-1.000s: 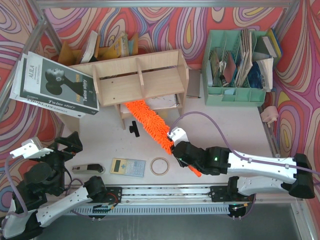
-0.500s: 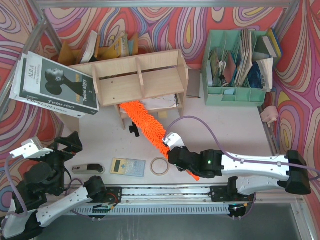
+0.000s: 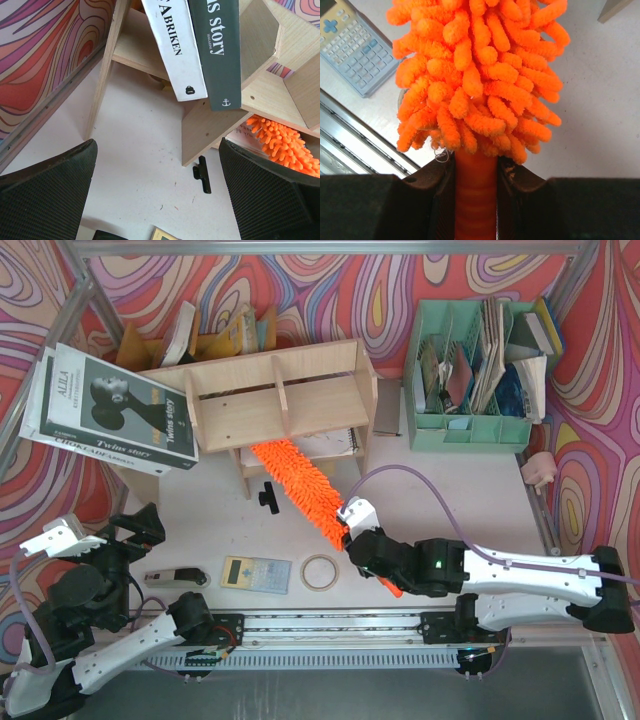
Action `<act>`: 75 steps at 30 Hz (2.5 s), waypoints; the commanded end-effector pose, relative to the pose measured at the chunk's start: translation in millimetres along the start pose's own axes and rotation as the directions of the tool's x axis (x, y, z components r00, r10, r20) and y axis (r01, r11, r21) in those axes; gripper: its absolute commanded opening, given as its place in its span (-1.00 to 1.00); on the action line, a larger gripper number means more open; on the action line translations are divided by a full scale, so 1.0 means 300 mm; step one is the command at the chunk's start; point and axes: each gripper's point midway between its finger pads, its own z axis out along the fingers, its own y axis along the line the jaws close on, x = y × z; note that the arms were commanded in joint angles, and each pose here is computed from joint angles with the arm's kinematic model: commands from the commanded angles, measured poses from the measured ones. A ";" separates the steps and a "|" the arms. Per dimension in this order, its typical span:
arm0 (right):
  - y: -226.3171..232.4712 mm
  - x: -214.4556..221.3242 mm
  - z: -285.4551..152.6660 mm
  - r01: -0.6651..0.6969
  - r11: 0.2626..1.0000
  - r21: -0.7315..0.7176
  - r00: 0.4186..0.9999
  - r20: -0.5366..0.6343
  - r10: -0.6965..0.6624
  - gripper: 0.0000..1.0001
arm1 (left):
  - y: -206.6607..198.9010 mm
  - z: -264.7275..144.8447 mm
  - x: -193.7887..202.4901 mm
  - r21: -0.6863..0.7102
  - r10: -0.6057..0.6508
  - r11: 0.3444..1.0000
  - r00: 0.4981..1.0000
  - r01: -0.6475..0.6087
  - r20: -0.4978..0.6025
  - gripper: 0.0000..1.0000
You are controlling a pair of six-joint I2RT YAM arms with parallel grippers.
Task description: Dust the bookshelf with a duster
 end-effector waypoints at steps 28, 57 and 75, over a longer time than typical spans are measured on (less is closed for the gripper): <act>0.056 0.162 -0.013 0.007 0.994 -0.112 0.995 -0.103 -0.018 -1.00 | -0.002 0.003 0.007 0.001 0.007 1.000 1.000 -0.007 0.001 0.97; 0.046 0.124 -0.056 -0.022 0.998 -0.057 0.999 -0.048 0.020 -1.00 | -0.006 0.003 0.009 0.001 0.012 1.000 1.000 -0.012 -0.001 0.97; -0.146 -0.034 -0.170 -0.162 0.971 0.174 0.983 0.119 0.142 -1.00 | -0.006 0.002 0.010 0.006 0.005 1.000 1.000 -0.005 -0.002 0.97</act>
